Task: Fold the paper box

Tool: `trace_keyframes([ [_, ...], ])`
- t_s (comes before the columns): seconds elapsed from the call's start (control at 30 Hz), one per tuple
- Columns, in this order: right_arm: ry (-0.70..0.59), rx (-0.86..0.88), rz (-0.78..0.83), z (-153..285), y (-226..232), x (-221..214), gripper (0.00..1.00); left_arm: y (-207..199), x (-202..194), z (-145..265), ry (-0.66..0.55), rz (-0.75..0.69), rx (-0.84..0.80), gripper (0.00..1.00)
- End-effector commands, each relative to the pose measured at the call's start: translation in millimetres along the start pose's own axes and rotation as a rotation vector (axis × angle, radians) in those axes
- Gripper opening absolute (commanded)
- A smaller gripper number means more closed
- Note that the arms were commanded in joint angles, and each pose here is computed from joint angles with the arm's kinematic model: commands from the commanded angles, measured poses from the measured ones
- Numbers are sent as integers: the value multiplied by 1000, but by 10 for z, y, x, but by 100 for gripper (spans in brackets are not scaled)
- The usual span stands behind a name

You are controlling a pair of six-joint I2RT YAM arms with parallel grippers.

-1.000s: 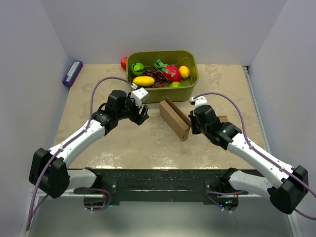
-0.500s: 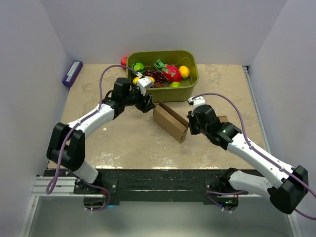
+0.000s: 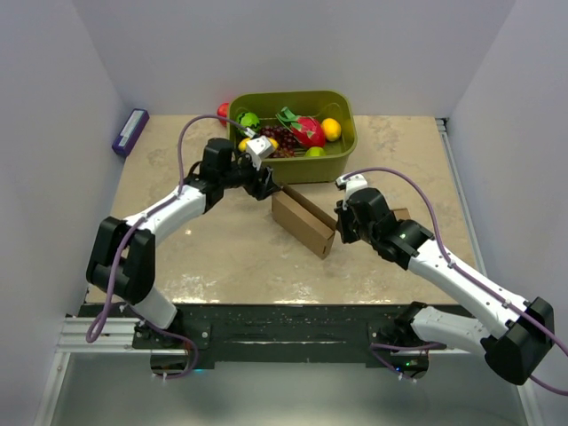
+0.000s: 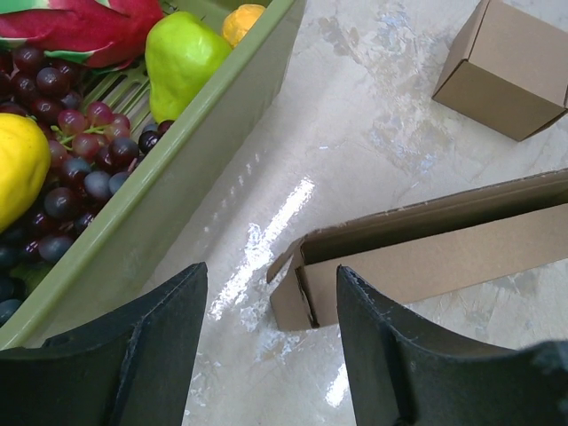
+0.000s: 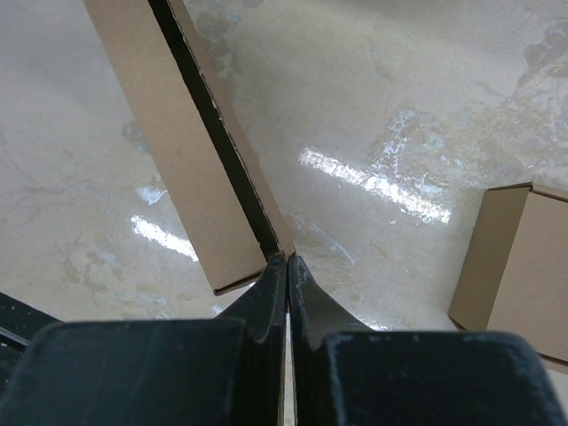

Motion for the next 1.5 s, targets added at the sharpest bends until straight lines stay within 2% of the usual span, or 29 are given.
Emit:
trace_keyframes([
  [0.0,-46,40,9,23,67,113,0,49,254,-29,-77,-51,-26,64],
  [0.1,-43,44,9,16,78,109,0,44,249,-43,-78,-51,-38,60],
  [0.3,-49,41,11,26,70,119,0,-8,185,-77,-71,-43,-79,41],
  [0.4,-50,43,11,22,75,123,0,-28,180,-86,-73,-34,-93,37],
  [0.73,-43,44,13,15,78,112,0,14,180,-86,-75,-39,-66,35],
  [0.9,-47,42,13,22,73,119,0,-73,160,-98,-83,-31,-116,20],
  [1.13,-46,38,13,22,67,117,0,-129,179,-100,-100,-21,-145,15],
  [1.33,-48,33,12,20,55,120,0,-147,144,-129,-89,-14,-137,3],
  [1.47,-43,26,14,13,49,113,0,-173,113,-148,-73,-14,-125,0],
])
Point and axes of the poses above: each gripper's point midway between its finger pads, its own z axis back along the fingers, its own y axis along the line the jaws close on, x = y × z, the point moved 1 cm from there along z, back along the fingers, and after that the axes turned 2 degrees about -z, right-handed, at the moved point
